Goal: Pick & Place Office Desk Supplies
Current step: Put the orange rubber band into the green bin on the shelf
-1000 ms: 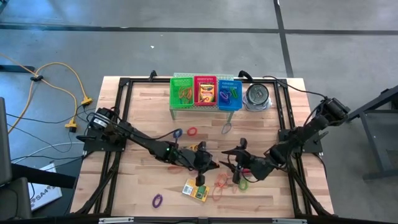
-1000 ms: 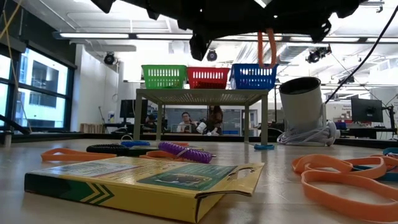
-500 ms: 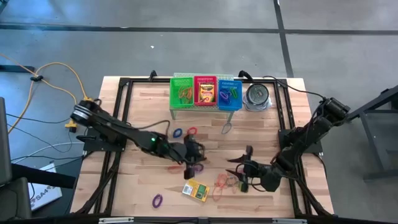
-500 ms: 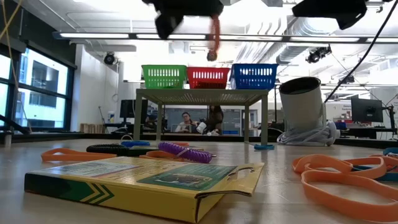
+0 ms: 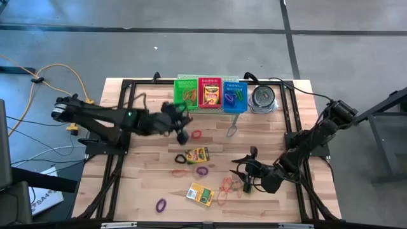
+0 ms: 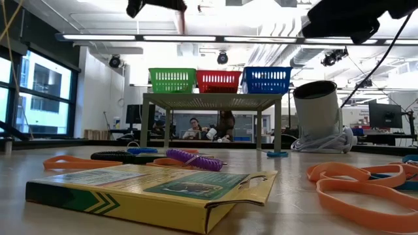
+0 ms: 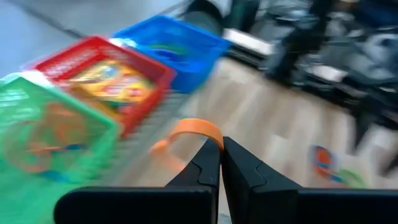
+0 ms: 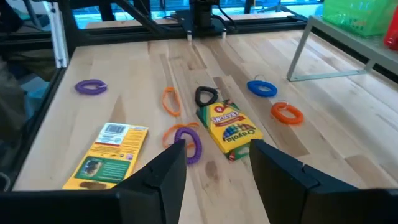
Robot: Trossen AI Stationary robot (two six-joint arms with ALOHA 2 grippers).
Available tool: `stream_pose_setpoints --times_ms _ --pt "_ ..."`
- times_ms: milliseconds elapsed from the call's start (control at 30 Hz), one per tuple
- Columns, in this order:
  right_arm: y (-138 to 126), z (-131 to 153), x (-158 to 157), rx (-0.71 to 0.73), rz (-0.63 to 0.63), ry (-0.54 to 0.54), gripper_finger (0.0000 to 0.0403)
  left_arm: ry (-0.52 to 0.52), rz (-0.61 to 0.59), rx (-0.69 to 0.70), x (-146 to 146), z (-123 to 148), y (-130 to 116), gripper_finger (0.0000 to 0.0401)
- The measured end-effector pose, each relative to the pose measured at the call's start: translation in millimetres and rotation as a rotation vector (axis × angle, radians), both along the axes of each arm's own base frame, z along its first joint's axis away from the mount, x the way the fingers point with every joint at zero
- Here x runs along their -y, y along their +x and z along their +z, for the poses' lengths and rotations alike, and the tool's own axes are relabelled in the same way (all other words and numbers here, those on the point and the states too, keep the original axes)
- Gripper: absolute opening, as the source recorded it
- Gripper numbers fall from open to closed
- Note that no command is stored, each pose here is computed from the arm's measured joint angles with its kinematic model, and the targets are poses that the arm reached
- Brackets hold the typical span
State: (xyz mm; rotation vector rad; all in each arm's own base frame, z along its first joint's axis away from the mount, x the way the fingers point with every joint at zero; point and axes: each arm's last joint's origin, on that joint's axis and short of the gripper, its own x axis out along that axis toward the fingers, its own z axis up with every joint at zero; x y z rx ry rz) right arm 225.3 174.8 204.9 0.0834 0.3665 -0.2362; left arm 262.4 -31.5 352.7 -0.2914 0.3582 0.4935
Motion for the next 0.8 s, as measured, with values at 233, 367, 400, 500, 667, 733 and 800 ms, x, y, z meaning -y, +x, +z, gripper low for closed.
stream_pose_setpoints --times_ms 233,367,400,500,667,733,800 --pt "3.4 -0.7 4.5 -0.012 -0.006 0.005 0.0165 -0.038 0.146 -0.149 -53.5 17.3 -3.7 0.0001" --pt "4.3 -1.1 6.1 -0.016 -0.011 0.003 0.0165 -0.153 0.227 -0.152 -85.7 27.1 -5.9 0.0001" --pt "4.1 -1.5 6.2 -0.02 -0.011 0.0 0.0165 -0.176 0.248 -0.149 -93.6 28.8 -5.2 0.0001" --pt "3.9 -1.8 6.4 -0.024 -0.011 -0.004 0.0165 -0.202 0.305 -0.173 -114.8 27.2 -2.4 0.0001" --pt "3.6 -2.4 6.7 -0.031 -0.01 -0.008 0.0165 -0.272 0.319 -0.218 -142.2 14.0 11.0 0.0001" --pt "3.5 -2.6 6.7 -0.033 -0.01 -0.01 0.0165 -0.326 0.301 -0.253 -152.5 3.1 17.1 0.0001" --pt "3.5 -2.8 6.4 -0.039 0.002 -0.004 0.0165 -0.351 0.291 -0.28 -162.1 -5.6 21.3 0.0001"
